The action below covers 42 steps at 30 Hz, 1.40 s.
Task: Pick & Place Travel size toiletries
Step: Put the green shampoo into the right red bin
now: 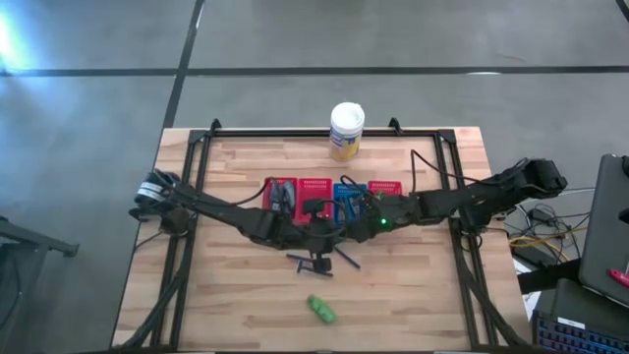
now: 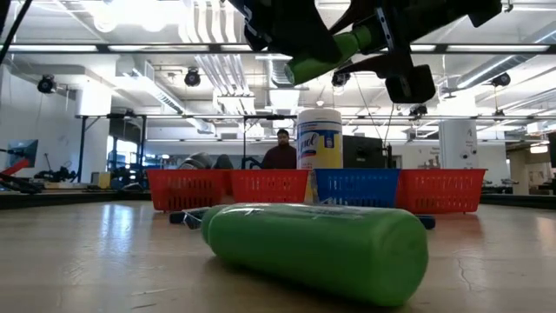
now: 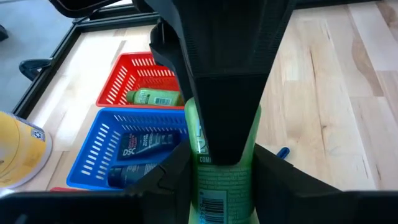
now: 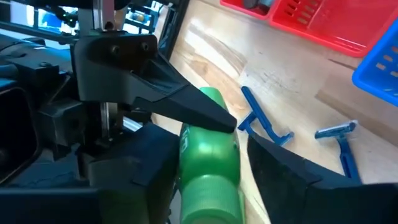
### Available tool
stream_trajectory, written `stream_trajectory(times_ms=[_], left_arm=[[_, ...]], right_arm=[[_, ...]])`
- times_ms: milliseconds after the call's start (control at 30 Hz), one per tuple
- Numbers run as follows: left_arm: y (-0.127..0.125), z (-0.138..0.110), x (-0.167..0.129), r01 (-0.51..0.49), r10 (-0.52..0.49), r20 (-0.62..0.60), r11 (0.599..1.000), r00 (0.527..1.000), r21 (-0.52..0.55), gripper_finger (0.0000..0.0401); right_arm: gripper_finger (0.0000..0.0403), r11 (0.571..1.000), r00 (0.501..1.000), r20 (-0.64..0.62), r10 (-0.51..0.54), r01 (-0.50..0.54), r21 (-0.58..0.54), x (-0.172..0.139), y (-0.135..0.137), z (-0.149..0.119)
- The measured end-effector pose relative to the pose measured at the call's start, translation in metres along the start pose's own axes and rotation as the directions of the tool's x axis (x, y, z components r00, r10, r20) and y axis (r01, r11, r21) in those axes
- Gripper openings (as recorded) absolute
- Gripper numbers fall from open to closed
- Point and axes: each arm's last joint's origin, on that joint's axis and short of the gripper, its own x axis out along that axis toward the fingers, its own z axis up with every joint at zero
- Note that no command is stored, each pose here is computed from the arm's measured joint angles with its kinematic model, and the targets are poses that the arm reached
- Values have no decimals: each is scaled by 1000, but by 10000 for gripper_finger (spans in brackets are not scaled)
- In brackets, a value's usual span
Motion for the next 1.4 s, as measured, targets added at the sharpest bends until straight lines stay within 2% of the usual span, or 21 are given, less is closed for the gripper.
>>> stream_trajectory(times_ms=[200, 333, 433, 633, 767, 867, 933, 1033, 1167, 1267, 1400], left_arm=[[0, -1, 0, -10, 10, -6, 1000, 1000, 8, 132], [0, -2, 1, -16, 16, -7, 1000, 1000, 9, 160], [-1, -2, 1, -12, 12, -5, 1000, 1000, -1, 192], [-7, -6, -8, -2, -4, -59, 995, 998, -98, 257], [-10, -12, -23, -22, -1, -120, 981, 993, -192, 285], [-16, -17, -36, -75, 39, -154, 969, 987, -235, 291], [-21, -19, -42, -115, 79, -155, 963, 985, -245, 291], [-29, -22, -48, -136, 101, -150, 960, 984, -244, 289], [-34, -26, -51, -142, 96, -171, 949, 981, -280, 289], [-35, -31, -52, -147, 85, -208, 941, 974, -305, 289], [-41, -37, -55, -118, 41, -247, 945, 968, -305, 289]], right_arm=[[129, 1000, 1000, 5, -3, 3, 2, 0, -1, 1], [98, 1000, 1000, 6, -8, 8, -20, 0, -1, 2], [93, 999, 1000, 4, -13, 13, -40, 0, -2, 2], [95, 984, 989, -4, -147, 146, -104, -15, -11, 0], [95, 950, 961, 88, -261, 272, -150, -41, -15, 1], [95, 899, 899, 260, -352, 402, -172, -70, -18, -1], [95, 839, 830, 358, -428, 512, -185, -86, -22, -5], [95, 738, 735, 422, -530, 645, -198, -95, -33, -12], [95, 656, 675, 437, -594, 721, -222, -82, -42, -16], [97, 583, 604, 462, -649, 786, -208, -68, -51, -16], [126, 495, 530, 462, -711, 844, -207, -51, -64, -16]])
